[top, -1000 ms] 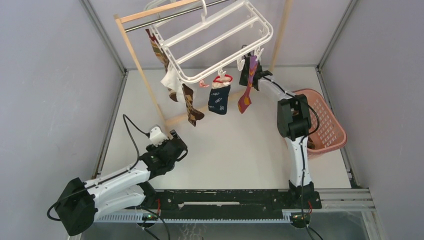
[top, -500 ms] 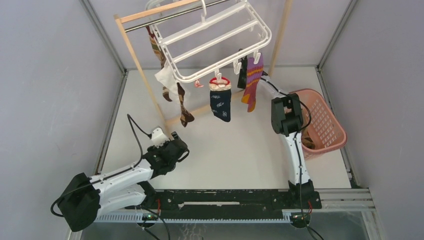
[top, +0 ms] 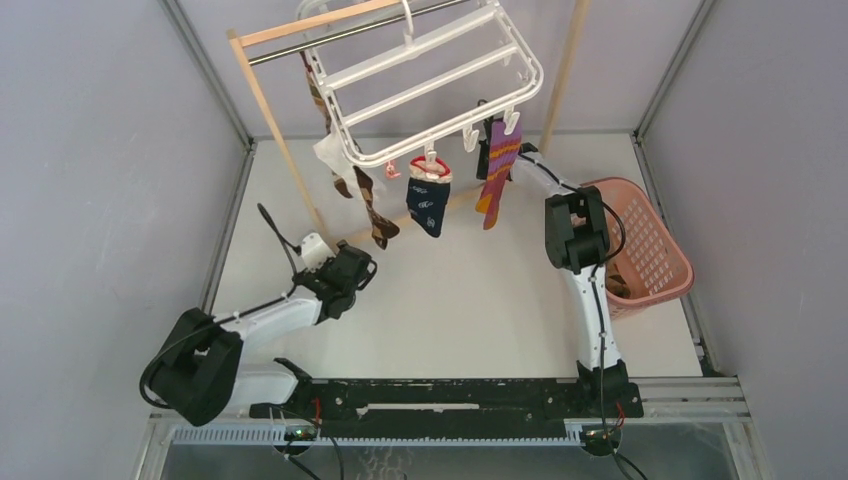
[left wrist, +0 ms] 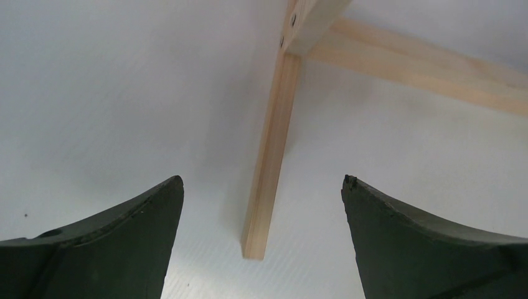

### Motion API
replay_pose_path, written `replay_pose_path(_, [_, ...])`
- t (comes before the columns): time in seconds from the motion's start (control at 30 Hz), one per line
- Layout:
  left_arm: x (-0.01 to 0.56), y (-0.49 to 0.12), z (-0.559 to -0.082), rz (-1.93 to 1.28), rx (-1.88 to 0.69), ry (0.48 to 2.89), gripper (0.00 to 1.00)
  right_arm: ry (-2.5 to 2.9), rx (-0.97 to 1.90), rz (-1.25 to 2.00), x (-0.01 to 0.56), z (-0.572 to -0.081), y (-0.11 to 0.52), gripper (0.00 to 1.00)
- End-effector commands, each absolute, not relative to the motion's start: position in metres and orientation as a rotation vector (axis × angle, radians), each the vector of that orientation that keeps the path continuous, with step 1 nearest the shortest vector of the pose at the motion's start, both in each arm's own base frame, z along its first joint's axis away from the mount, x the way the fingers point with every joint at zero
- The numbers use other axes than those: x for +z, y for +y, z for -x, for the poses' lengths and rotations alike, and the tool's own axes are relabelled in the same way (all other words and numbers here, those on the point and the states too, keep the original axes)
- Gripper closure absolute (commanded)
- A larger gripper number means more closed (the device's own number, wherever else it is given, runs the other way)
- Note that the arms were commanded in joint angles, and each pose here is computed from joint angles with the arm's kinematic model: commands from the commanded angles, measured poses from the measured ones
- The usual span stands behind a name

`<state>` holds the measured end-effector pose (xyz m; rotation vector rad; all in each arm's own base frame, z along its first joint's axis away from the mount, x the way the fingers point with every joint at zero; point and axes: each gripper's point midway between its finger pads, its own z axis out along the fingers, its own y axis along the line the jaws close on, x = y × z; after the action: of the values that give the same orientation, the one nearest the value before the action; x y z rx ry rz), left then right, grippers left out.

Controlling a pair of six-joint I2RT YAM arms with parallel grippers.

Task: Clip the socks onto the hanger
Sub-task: Adjust the clothesline at the center of the board.

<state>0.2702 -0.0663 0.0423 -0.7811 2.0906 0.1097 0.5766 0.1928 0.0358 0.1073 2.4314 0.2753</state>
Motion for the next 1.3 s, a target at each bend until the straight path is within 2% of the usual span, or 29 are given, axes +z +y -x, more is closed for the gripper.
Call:
replay_pose_path(0.0, [0.056,-0.066,-0.300,0.788,0.097,2.064,0.00,2.546,0.253,-0.078,0.024,-0.543,0.185,0.91])
replay_pose_path(0.1, [0.056,-0.060,-0.309,0.816,0.100,2.045,0.00,2.558,0.246,-0.080,0.021,-0.535,0.182,0.96])
replay_pose_path(0.4, [0.065,-0.042,-0.344,0.871,0.147,2.039,0.00,2.568,0.245,-0.074,0.025,-0.518,0.179,1.00])
replay_pose_path(1.27, [0.087,-0.019,-0.406,0.962,0.096,2.025,0.00,2.596,0.360,-0.008,0.019,-0.478,0.210,1.00])
